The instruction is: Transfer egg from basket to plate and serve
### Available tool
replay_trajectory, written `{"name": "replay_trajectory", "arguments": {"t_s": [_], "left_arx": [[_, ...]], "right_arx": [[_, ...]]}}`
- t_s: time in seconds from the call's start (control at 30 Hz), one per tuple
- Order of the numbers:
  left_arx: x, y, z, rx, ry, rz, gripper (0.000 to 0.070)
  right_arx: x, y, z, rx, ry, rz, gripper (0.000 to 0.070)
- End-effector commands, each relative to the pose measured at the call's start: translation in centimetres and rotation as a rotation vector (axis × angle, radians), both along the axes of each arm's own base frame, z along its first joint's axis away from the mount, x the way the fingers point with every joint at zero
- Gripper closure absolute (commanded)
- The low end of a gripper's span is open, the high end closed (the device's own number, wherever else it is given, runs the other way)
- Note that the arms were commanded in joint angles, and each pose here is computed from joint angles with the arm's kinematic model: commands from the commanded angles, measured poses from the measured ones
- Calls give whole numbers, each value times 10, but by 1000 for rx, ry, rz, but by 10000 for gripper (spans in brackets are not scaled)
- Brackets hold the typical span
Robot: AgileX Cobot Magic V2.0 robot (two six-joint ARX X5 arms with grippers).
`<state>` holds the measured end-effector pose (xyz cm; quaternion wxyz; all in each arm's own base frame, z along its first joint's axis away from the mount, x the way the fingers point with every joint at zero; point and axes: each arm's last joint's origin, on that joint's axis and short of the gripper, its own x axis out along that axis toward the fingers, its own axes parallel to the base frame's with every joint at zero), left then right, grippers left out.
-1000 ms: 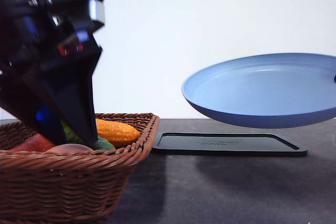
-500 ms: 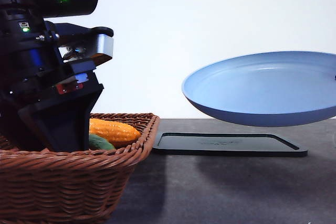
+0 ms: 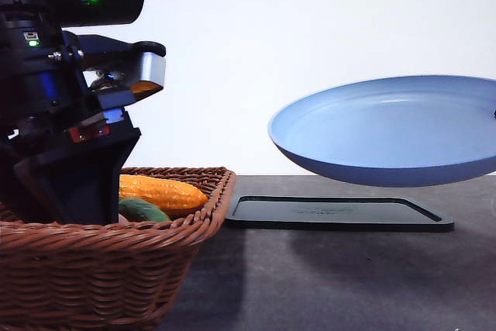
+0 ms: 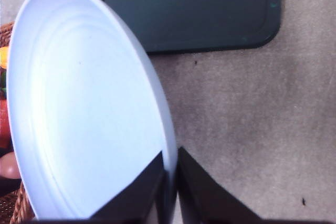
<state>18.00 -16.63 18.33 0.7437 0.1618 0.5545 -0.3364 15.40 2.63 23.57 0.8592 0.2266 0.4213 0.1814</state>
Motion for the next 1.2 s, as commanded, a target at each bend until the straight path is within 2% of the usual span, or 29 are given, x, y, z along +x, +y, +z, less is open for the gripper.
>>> {"name": "replay_trajectory", "arguments": {"t_s": [0.0, 0.1, 0.2, 0.37, 0.5, 0.6, 0.73, 0.93, 1.17], "left_arx": [[3, -5, 11, -13, -37, -9, 533], [5, -5, 30, -18, -92, 4, 533], [7, -7, 57, -69, -158, 9, 533], [8, -19, 106, -226, -268, -22, 532], [3, -35, 127, -362, -313, -94, 533], [-5, -50, 129, -408, -333, -152, 533], [-14, -68, 122, -418, -319, -216, 533], [-19, -89, 103, -380, -269, -268, 533], [-13, -101, 81, -324, -219, -274, 532]], "right_arx": [[2, 1, 6, 15, -24, 1, 700], [2, 1, 6, 31, -18, 16, 700], [1, 2, 5, 57, 2, 38, 700], [2, 5, 0, 121, 71, 100, 700], [5, 8, -6, 160, 129, 142, 700], [7, 12, -9, 176, 159, 180, 700], [9, 19, -13, 171, 186, 224, 700], [9, 27, -16, 163, 205, 266, 700], [9, 28, -16, 163, 205, 268, 700]]}}
